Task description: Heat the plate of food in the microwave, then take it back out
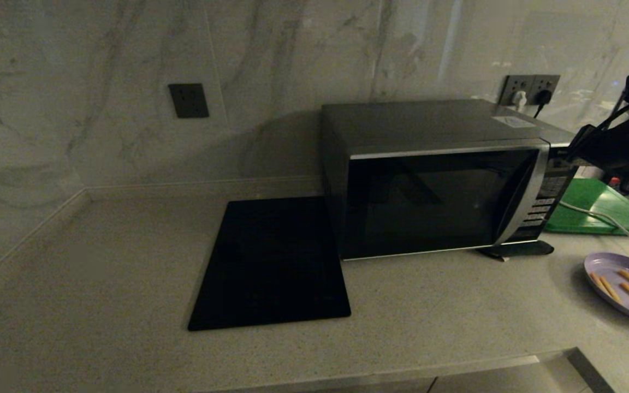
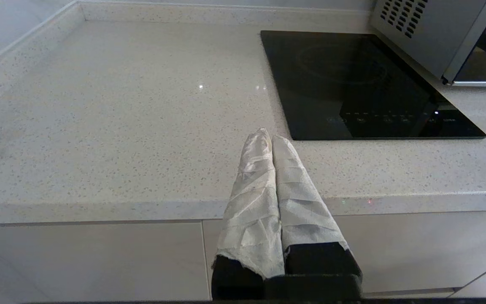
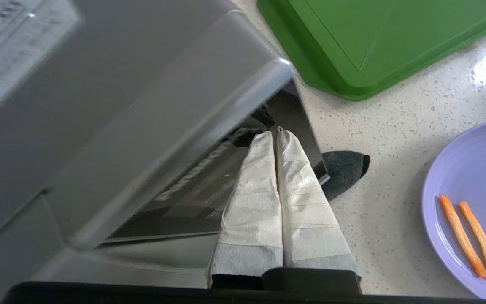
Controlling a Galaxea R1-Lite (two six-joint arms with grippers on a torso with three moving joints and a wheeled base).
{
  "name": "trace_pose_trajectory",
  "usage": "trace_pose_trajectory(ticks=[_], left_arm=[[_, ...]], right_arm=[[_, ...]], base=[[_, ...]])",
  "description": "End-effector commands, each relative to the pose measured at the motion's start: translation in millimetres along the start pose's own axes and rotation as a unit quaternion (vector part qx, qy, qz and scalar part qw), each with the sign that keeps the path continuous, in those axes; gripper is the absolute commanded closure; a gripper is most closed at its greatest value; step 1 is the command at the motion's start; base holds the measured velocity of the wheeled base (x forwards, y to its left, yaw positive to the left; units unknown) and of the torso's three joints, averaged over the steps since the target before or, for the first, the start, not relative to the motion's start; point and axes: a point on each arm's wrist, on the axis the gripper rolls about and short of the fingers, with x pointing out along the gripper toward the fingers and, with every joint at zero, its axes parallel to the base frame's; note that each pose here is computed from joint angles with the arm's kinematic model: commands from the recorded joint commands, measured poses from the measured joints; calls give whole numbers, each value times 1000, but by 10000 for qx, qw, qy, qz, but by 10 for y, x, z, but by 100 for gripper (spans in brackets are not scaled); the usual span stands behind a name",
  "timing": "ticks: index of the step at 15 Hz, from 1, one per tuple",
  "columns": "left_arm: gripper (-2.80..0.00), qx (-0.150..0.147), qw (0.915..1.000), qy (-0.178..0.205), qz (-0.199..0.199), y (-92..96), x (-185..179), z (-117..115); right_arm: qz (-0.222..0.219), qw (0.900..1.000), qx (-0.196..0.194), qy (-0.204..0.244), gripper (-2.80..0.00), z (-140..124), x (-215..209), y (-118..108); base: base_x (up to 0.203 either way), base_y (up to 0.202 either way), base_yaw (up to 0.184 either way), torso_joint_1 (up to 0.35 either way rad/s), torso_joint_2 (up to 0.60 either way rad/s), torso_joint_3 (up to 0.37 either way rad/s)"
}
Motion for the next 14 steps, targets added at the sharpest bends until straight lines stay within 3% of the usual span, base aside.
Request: trace_pose_trajectory(ticks=[1, 8, 14], left_arm=[[0, -3, 10000, 5, 8, 0, 1, 1], [0, -3, 10000, 5, 8, 0, 1, 1], [0, -3, 10000, 5, 8, 0, 1, 1]], right_arm=[[52, 9999, 6, -140, 0, 88, -283, 25], [115, 9993, -194, -311, 0, -48, -1512, -111], [375, 9953, -206, -864, 0, -540, -2833, -425]], base=[[0, 0, 0, 0, 0, 0], [0, 0, 0, 0, 0, 0], [0, 0, 0, 0, 0, 0]])
